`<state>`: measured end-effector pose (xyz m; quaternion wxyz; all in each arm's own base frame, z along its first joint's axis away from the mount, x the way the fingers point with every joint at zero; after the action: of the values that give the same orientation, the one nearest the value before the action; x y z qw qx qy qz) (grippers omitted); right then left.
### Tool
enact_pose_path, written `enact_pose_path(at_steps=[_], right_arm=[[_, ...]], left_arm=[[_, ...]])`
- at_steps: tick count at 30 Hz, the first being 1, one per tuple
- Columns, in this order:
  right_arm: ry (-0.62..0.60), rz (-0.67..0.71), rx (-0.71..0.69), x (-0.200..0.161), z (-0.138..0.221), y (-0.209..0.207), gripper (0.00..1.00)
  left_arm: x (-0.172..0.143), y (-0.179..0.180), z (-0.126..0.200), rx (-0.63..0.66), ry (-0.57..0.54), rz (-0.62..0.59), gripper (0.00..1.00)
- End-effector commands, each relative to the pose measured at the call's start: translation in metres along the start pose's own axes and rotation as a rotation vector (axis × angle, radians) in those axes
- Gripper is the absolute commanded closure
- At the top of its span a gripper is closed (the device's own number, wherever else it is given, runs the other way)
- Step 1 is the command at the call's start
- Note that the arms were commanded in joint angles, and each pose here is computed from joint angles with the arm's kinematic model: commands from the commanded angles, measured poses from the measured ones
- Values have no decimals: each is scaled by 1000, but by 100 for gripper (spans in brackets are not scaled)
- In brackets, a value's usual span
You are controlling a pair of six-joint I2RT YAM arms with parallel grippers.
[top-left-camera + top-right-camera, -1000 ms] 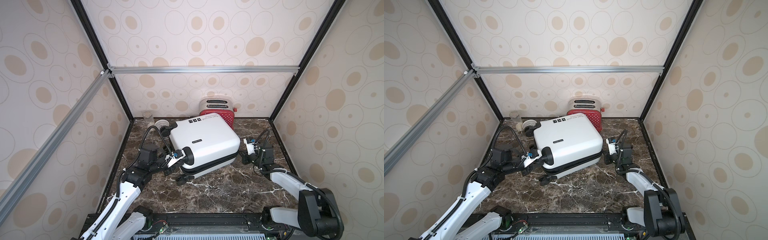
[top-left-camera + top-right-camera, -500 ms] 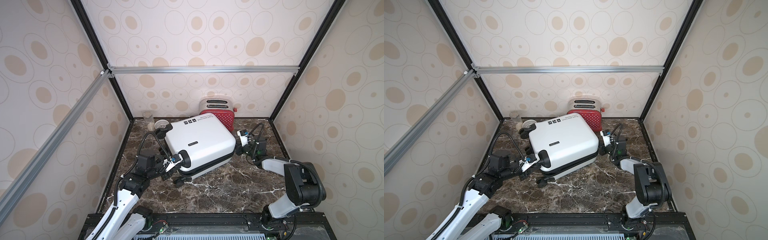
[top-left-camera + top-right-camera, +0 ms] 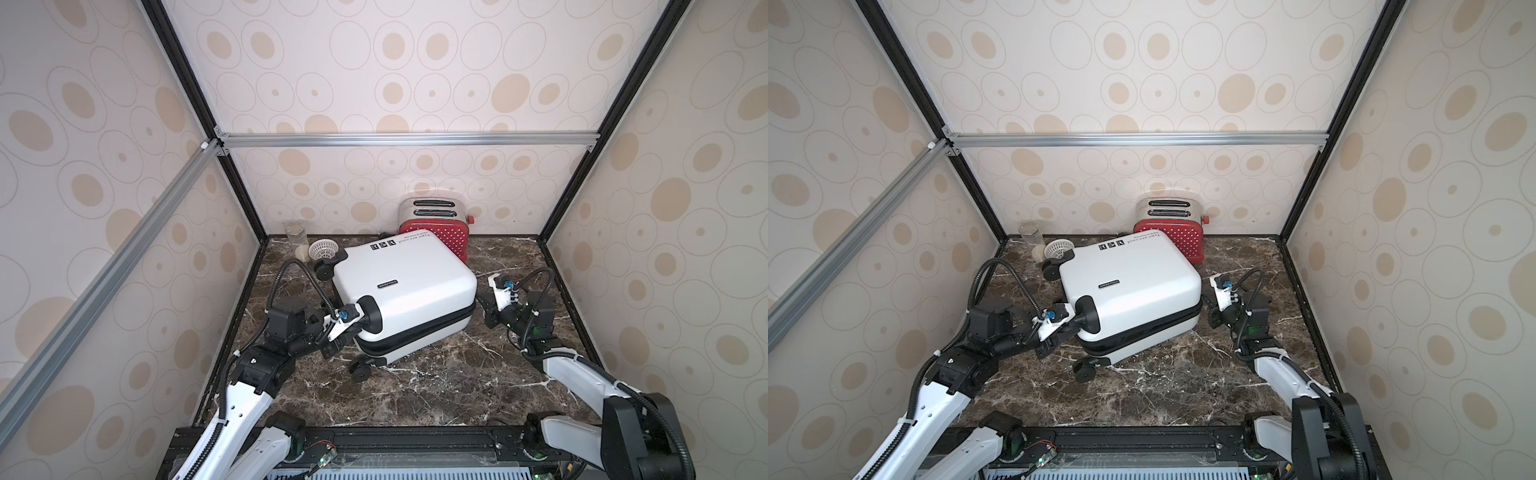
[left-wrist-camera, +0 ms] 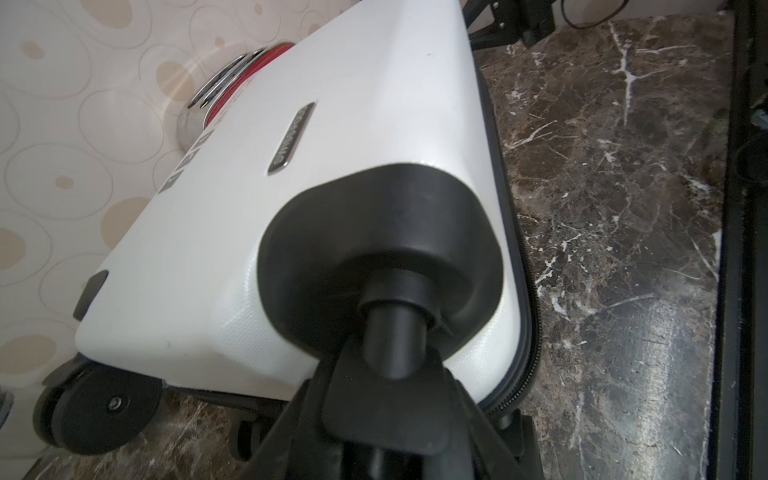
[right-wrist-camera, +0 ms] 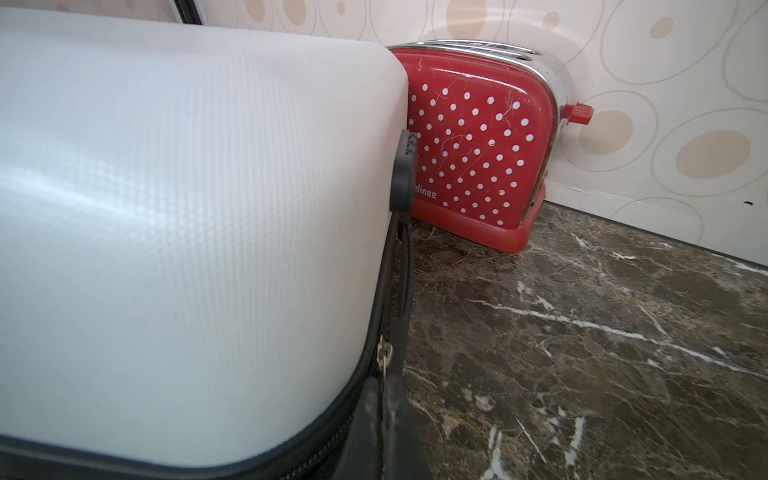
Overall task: Open the suitcase zippers
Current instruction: Adjust the suitcase at the center of the board.
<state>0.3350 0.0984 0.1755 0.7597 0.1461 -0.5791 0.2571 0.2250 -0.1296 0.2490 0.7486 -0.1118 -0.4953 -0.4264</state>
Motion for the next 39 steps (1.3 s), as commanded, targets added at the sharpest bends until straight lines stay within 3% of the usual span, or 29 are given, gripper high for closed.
enact_pose_path(at_steps=[1, 3, 4, 10, 15, 21, 28, 33, 39], right_arm=[[-126, 94, 43, 41, 4, 11, 100], [-124, 107, 59, 41, 8, 20, 100], [-123, 108, 61, 40, 11, 23, 100], [-108, 90, 109, 26, 23, 50, 100], [-94, 68, 162, 17, 29, 80, 100], [-27, -62, -28, -5, 29, 42, 100], [-82, -210, 14, -4, 14, 41, 100], [-80, -233, 52, -7, 15, 48, 100], [-70, -227, 80, -13, 30, 65, 100]], left_arm=[[39, 49, 19, 232, -77, 67, 24], [51, 54, 21, 229, -106, 103, 4], [58, 55, 23, 230, -125, 109, 2], [97, 61, 17, 196, -202, 142, 3], [125, 64, -22, 178, -204, 178, 3], [151, 47, -78, 40, -236, 168, 3], [169, 23, -137, -86, -247, 202, 3], [189, 48, -177, 27, -250, 372, 2], [219, 54, -246, -50, -106, 560, 2]])
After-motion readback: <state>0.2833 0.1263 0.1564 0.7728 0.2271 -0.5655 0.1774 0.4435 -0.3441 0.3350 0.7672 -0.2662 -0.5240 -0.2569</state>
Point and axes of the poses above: each gripper's point midway between its finger pads, its own z axis back along the fingers, its own y axis along the line the jaws close on, x = y × z, the point moved 2 cm from there along z, back along the fingers, and after that the axes turned 5 degrees about z, right-handed, at the moved point
